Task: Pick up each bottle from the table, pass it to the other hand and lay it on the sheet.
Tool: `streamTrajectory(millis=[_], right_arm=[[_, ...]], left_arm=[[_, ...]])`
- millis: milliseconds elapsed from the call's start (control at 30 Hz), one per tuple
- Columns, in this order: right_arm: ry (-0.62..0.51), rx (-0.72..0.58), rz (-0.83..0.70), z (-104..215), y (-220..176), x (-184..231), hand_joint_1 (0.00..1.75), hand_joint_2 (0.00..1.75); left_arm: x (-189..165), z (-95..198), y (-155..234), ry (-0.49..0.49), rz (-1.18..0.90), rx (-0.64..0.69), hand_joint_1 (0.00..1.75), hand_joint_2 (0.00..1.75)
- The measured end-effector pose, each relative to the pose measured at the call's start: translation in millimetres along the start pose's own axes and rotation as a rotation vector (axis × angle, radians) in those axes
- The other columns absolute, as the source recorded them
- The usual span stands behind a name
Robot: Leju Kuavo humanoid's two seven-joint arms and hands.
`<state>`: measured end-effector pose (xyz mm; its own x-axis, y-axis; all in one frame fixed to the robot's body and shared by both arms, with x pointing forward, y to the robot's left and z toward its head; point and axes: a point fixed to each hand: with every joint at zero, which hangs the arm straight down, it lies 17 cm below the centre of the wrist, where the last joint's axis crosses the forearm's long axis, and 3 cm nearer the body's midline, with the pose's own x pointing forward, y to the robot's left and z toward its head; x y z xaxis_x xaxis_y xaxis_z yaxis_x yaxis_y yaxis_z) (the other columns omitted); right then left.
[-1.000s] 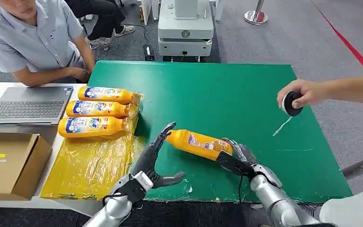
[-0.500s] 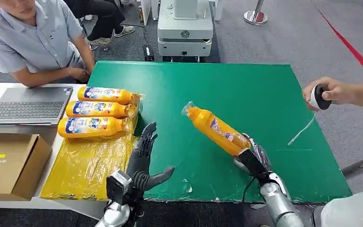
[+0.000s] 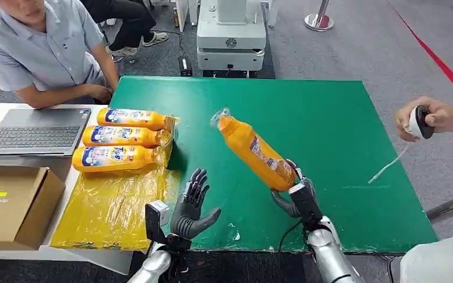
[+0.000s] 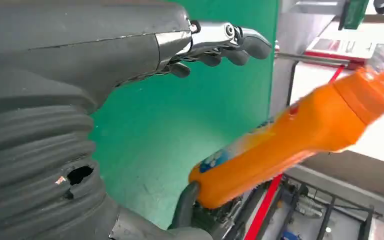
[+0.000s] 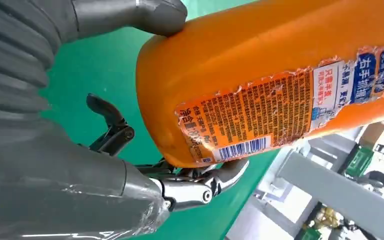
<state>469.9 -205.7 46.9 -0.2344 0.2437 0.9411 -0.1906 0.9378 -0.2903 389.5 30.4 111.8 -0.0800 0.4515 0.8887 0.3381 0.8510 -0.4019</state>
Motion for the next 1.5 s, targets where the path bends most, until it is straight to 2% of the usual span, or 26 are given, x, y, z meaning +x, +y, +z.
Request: streamTrajectory(millis=[267, 433, 600, 1133, 1500], right_arm=[[-0.012, 0.021, -0.010, 1.4, 6.7, 3.9, 1.75, 1.75], [-0.045, 0.110, -0.026, 0.5, 35.4, 17.2, 1.75, 1.75], [-0.073, 0.201, -0.044, 2.8, 67.9, 29.5, 1.75, 1.75], [-0.131, 0.323, -0.107, 8.3, 109.6, 56.5, 1.75, 1.75], [-0.175, 0.426, -0.193, 15.4, 122.0, 78.6, 1.75, 1.75]], left_arm=[[-0.4, -1.3, -2.1, 0.015, 0.072, -0.003, 0.00, 1.75], [22.0, -22.4, -11.9, -0.033, 0.143, -0.042, 0.00, 1.75], [33.9, -33.2, -2.3, -0.073, 0.131, -0.021, 0.00, 1.75], [44.5, -34.1, -3.0, -0.159, 0.048, -0.011, 0.00, 1.75], [74.9, -30.4, -17.8, -0.234, 0.153, -0.149, 0.00, 1.75]])
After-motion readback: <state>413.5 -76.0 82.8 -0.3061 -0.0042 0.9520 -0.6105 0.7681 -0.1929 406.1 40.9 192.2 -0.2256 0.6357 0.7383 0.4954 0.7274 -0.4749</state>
